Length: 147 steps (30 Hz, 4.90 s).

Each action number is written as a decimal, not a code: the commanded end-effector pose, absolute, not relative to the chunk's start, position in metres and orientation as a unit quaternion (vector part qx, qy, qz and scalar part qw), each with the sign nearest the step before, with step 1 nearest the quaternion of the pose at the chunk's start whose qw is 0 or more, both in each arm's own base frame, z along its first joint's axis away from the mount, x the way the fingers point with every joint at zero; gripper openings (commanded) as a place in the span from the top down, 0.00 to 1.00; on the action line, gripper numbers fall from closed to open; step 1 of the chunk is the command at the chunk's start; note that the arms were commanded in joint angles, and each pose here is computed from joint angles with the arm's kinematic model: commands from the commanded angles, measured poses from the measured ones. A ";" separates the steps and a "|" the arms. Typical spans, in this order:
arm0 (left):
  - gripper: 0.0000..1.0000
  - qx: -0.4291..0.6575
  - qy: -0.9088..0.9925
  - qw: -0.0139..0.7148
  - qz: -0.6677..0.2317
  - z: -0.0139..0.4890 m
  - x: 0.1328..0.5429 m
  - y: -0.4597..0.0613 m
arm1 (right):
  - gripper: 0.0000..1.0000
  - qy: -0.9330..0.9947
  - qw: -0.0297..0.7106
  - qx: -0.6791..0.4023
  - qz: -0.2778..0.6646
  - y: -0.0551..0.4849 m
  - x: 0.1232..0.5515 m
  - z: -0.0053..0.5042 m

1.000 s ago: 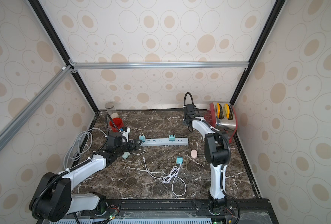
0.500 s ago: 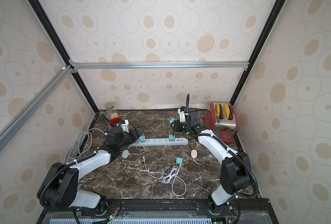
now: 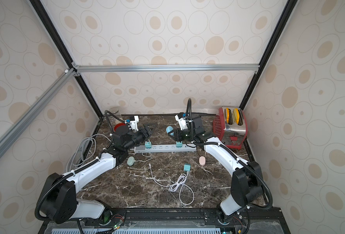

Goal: Charge the bluetooth headset
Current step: Pick up the bluetooth headset from the center of the board, then pick up the charging cable from the center of the board.

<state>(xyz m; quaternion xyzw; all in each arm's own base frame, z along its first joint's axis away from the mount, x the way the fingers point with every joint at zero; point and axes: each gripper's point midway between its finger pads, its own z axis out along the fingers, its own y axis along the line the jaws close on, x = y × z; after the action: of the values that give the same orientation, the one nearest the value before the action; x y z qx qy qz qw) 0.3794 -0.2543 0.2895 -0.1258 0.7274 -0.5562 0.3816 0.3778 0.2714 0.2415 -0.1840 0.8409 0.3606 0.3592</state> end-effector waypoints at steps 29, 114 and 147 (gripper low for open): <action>0.46 -0.085 0.771 0.301 -0.555 0.274 0.369 -0.308 | 0.66 0.811 0.372 -0.244 0.380 0.308 0.365 0.259; 0.81 -0.117 0.901 0.235 -0.345 0.160 0.278 -0.104 | 0.65 0.954 0.174 -0.163 0.180 0.397 0.282 0.042; 0.82 -0.113 0.887 0.257 -0.365 0.172 0.285 -0.100 | 1.00 0.932 0.223 -0.245 0.148 0.389 0.282 0.053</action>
<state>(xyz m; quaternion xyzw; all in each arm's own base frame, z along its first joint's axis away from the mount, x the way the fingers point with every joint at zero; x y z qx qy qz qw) 0.2780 -0.0945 0.1524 -0.1362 0.9015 -0.3401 0.2306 0.2802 0.3999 0.0246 -0.2129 0.9495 0.1138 0.2005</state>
